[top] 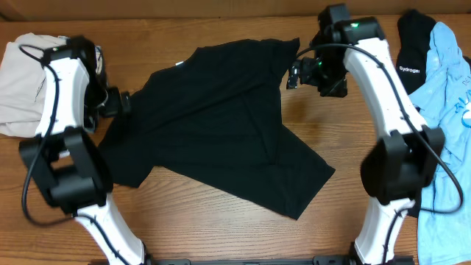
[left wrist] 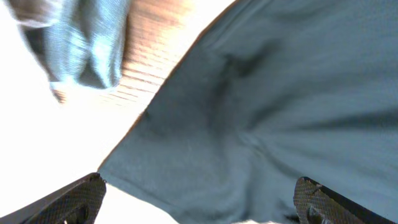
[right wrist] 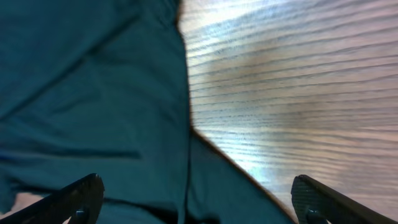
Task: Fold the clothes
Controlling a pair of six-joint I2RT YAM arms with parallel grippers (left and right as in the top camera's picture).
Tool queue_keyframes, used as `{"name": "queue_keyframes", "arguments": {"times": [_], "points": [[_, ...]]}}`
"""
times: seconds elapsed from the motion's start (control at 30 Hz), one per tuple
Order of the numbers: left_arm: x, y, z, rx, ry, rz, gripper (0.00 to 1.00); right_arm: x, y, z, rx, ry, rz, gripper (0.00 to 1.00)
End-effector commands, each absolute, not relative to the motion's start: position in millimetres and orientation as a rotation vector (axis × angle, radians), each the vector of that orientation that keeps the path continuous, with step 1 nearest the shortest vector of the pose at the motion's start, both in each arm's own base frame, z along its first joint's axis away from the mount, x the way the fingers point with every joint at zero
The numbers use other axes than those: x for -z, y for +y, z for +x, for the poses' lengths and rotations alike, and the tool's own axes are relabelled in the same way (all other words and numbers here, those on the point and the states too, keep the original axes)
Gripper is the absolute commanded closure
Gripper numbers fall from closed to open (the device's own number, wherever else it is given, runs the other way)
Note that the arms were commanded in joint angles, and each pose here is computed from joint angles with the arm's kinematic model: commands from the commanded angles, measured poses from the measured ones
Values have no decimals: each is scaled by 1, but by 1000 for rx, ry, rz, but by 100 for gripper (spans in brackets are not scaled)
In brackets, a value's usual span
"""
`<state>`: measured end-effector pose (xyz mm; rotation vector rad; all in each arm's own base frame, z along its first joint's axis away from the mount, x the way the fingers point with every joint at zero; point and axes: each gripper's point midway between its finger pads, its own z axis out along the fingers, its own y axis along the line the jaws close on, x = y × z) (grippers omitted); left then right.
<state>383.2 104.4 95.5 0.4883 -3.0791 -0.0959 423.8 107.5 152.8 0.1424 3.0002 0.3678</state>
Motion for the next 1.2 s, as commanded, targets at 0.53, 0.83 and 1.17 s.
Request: {"name": "queue_keyframes", "arguments": {"times": [0.53,0.83,1.17], "points": [[-241,48,295,-36,-3439,630,0,-202,107,348,-377,2900,97,0],[-186,46,288,-59,-3448,724,0,-129,150,322,-388,2948,-101,1],[-186,49,303,-65,-3509,733,0,-75,172,298,-394,2965,-219,23]]}}
